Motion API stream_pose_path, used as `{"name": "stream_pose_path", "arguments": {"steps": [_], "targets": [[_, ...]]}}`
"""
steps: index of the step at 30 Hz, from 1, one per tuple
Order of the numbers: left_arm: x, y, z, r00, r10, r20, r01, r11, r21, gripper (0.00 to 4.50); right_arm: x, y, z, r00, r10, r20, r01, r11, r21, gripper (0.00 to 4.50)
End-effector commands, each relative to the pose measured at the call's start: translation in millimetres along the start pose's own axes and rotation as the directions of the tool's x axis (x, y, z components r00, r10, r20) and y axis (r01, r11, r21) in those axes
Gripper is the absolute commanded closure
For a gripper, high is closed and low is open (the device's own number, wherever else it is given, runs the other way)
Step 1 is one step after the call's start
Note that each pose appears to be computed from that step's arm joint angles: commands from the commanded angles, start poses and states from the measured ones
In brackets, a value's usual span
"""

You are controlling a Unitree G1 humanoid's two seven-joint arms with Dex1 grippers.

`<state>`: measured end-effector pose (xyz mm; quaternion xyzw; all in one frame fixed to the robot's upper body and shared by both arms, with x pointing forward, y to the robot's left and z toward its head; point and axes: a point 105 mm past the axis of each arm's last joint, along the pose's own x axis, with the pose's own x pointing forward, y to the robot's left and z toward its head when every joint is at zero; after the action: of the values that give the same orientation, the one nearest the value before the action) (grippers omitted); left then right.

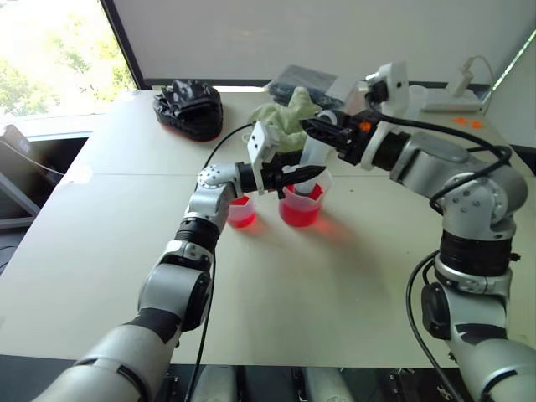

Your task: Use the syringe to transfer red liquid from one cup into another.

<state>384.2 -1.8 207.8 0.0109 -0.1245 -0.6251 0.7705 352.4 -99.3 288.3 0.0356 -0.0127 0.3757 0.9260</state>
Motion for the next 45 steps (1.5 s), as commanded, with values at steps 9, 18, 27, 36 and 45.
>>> {"name": "stream_pose_path", "arguments": {"steps": [9, 18, 27, 36, 45], "targets": [[0, -2, 6, 1.0, -0.01, 0.012, 0.009, 1.0, 0.027, 3.1, -3, 9, 43, 0.99, 0.025, 0.137, -0.026, 1.0, 0.003, 3.05], [0, -4, 5, 1.0, -0.011, 0.012, 0.011, 1.0, 0.025, 3.1, -4, 7, 55, 0.987, 0.02, 0.158, -0.02, 1.0, 0.004, 3.05], [0, -7, 1, 1.0, -0.024, 0.003, 0.024, 1.0, 0.014, 3.1, -5, 4, 61, 0.985, 0.013, 0.171, -0.014, 1.0, 0.006, 3.05], [-1, -13, -5, 0.999, -0.042, -0.008, 0.042, 0.999, 0.002, 3.1, -6, 2, 63, 0.985, 0.006, 0.173, -0.006, 1.0, 0.005, 3.05], [0, -16, -8, 0.999, -0.047, -0.012, 0.047, 0.999, -0.003, 3.1, -7, 1, 70, 0.982, -0.001, 0.187, 0.001, 1.0, 0.001, 3.05]]}}
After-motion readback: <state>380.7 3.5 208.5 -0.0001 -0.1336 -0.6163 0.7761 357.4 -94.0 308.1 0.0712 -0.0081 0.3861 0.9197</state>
